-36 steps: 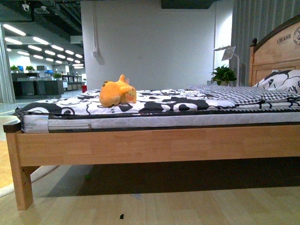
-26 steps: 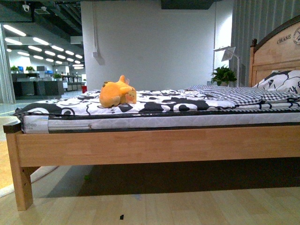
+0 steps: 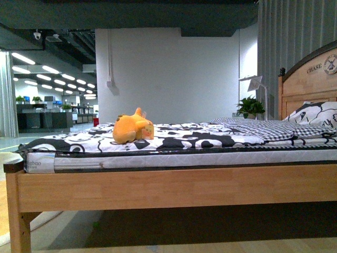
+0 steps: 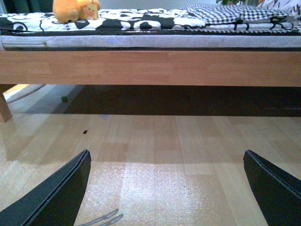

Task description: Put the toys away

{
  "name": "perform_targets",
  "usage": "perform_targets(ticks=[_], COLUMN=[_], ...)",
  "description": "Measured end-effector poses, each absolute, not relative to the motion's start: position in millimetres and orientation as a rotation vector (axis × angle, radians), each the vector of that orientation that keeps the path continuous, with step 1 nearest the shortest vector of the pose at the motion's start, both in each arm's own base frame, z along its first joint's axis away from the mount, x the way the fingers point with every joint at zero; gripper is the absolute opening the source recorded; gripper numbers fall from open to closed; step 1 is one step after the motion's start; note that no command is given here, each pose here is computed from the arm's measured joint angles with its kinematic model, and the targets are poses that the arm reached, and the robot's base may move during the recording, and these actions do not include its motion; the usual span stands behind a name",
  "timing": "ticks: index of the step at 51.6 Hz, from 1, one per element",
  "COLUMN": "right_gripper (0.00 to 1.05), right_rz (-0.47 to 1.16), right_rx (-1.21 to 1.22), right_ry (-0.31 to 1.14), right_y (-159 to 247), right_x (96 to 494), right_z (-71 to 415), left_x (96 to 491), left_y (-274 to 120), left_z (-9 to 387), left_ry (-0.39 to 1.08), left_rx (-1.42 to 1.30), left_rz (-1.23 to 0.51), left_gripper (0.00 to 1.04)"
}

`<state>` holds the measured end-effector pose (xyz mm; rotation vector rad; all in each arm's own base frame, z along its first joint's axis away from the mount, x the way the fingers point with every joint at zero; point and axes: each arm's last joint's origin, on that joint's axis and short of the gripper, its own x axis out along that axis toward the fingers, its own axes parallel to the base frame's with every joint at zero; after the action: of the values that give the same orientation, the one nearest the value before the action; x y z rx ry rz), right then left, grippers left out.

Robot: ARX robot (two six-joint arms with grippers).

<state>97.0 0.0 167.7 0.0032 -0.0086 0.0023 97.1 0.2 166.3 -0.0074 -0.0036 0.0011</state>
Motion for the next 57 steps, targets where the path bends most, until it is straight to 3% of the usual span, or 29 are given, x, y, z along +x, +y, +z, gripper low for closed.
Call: perform_targets(ticks=[57], right_gripper=[0.98], right_rz=[0.002], right_rx=[0.003], right_ry=[-0.009], right_y=[0.0], right_x=[97.0], right_z=[167.7], left_x=[97.2], left_y=[0.2], left_z=[166.2], left_ry=[-0.003], left_rx=[-0.007], left_rz=[0.001], left_gripper=[0.98])
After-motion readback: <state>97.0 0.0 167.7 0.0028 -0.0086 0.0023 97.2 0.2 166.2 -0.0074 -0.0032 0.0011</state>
